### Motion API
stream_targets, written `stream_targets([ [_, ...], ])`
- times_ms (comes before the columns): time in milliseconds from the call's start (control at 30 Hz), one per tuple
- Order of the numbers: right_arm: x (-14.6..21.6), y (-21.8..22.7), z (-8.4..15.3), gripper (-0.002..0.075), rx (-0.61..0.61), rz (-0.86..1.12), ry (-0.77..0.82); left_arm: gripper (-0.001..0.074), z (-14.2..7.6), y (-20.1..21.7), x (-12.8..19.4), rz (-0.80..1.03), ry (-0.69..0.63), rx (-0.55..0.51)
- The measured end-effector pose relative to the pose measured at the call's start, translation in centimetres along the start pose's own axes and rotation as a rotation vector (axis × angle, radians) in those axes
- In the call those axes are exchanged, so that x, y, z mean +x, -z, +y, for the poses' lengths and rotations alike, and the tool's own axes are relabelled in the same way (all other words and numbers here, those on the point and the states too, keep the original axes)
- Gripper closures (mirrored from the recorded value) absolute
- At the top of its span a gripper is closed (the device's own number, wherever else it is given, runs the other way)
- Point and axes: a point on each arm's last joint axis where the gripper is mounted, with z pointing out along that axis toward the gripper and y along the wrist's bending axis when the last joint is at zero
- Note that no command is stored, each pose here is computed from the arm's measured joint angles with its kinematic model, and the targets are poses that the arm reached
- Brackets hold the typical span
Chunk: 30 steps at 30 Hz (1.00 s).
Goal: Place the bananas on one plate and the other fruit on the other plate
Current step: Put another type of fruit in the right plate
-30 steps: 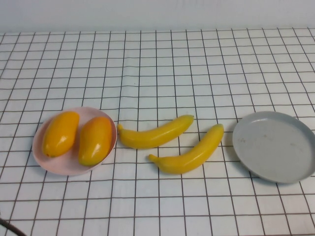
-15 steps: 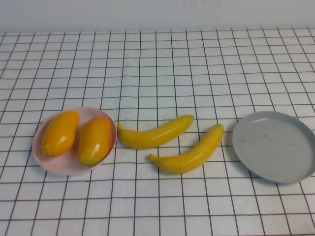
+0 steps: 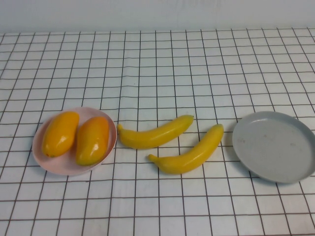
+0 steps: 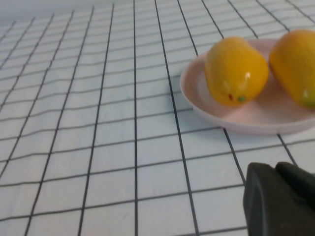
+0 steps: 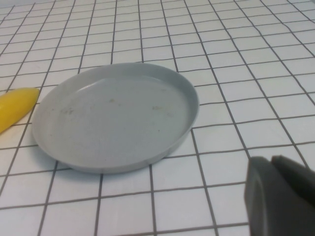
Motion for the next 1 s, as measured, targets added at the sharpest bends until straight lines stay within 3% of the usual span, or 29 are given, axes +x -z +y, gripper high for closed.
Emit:
stream_targets([
  [1000, 0.0, 0.0, -0.01, 0.0742, 0.001, 0.0, 0.004, 0.0735, -0.25, 0.01, 0.21, 0.02, -0.02, 0.044],
])
